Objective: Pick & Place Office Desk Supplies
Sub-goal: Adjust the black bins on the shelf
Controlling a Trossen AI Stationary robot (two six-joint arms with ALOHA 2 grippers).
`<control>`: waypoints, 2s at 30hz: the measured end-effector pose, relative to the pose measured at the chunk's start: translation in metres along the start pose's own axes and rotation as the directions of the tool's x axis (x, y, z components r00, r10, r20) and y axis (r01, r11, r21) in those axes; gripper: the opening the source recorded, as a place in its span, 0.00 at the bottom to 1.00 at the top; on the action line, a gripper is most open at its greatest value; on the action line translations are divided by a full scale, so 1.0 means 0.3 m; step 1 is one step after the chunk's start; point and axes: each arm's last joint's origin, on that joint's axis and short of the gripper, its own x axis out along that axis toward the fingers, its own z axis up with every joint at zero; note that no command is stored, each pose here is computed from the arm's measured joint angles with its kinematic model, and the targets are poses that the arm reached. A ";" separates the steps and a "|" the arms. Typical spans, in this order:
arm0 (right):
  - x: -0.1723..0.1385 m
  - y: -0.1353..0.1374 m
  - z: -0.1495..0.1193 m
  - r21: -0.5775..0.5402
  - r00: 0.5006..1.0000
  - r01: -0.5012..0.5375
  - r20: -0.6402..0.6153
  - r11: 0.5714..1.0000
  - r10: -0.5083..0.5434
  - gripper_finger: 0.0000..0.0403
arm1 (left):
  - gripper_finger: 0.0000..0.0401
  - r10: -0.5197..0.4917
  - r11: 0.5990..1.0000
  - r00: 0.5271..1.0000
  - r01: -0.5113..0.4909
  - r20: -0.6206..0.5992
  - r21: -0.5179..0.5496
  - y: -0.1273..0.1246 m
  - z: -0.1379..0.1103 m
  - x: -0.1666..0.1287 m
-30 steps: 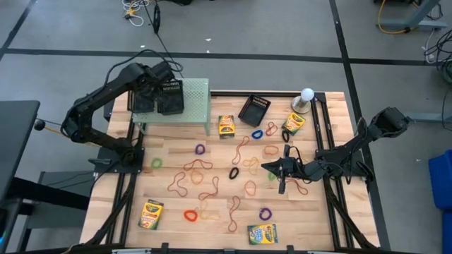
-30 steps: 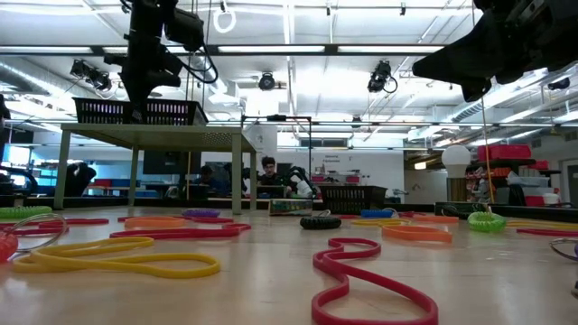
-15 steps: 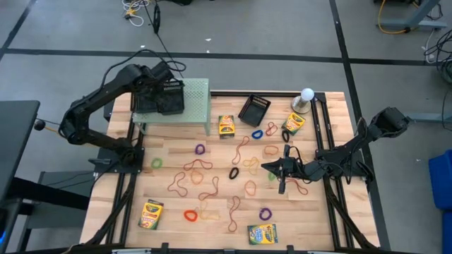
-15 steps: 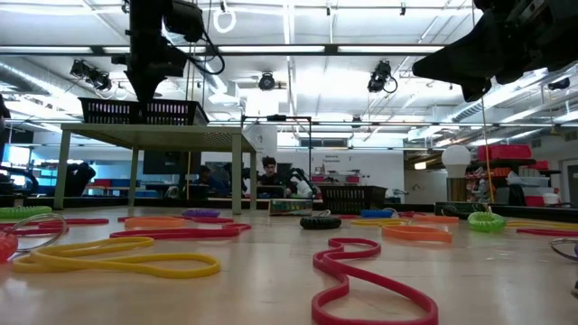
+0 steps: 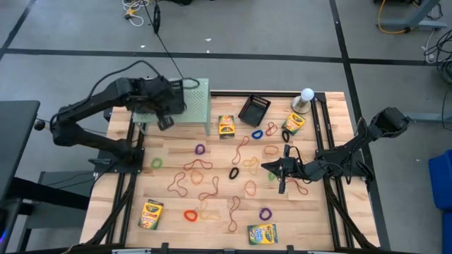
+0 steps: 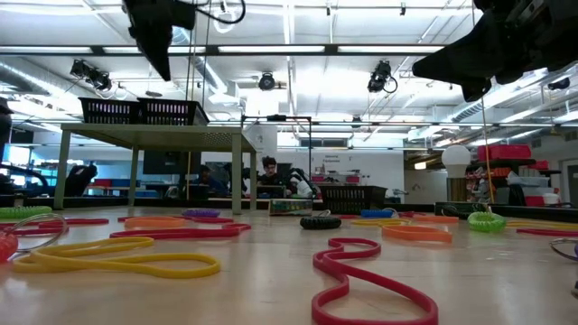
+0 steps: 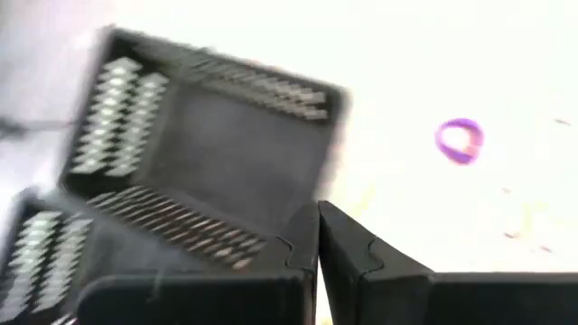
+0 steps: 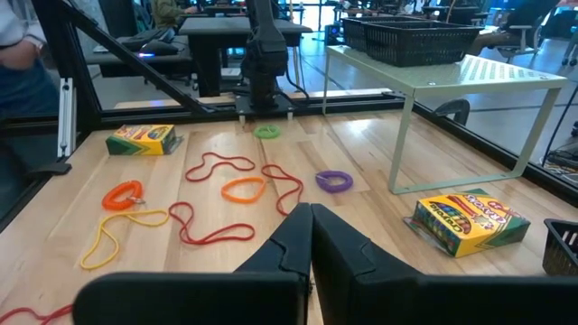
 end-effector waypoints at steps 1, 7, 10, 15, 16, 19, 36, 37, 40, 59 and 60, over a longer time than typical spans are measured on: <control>0.000 0.000 0.000 0.000 1.000 0.000 0.000 1.000 0.000 0.03 | 0.02 -0.032 0.999 0.999 0.032 0.006 0.021 -0.016 0.001 -0.004; 0.000 0.000 0.000 0.001 1.000 0.000 0.000 1.000 0.000 0.03 | 0.02 -0.108 0.988 0.994 0.109 -0.015 0.108 -0.085 0.011 0.004; 0.000 0.000 0.000 0.001 1.000 -0.002 0.000 1.000 0.002 0.03 | 0.02 -0.068 0.989 0.996 0.075 -0.061 0.127 -0.091 0.010 0.018; 0.000 0.000 0.000 0.002 1.000 -0.003 0.000 1.000 0.003 0.03 | 0.02 0.022 0.987 0.992 -0.002 -0.124 0.159 -0.092 0.015 0.047; 0.000 0.000 0.000 0.002 1.000 -0.003 0.000 1.000 0.003 0.03 | 0.02 0.029 0.986 0.991 -0.006 -0.133 0.166 -0.093 0.015 0.051; 0.000 0.000 0.000 0.002 1.000 -0.003 0.000 1.000 0.003 0.03 | 0.02 0.032 0.985 0.988 -0.005 -0.152 0.175 -0.099 0.023 0.068; 0.000 0.000 0.000 0.003 1.000 -0.003 0.000 1.000 0.003 0.03 | 0.02 0.128 0.973 0.958 -0.072 -0.256 0.217 -0.093 0.024 0.109; 0.000 0.001 0.000 0.003 1.000 -0.003 0.000 1.000 0.003 0.03 | 0.02 0.137 0.973 0.957 -0.080 -0.257 0.218 -0.092 0.023 0.109; 0.000 0.000 0.000 0.003 1.000 -0.002 0.000 1.000 0.002 0.03 | 0.02 0.148 0.970 0.952 -0.087 -0.267 0.226 -0.091 0.019 0.107; 0.000 0.000 0.000 0.002 1.000 0.000 0.000 1.000 0.000 0.03 | 0.02 0.232 0.957 0.931 -0.167 -0.282 0.238 -0.081 0.009 0.103; 0.000 0.000 0.000 0.002 1.000 0.000 0.000 1.000 0.000 0.03 | 0.02 0.232 0.957 0.931 -0.167 -0.283 0.236 -0.081 0.009 0.102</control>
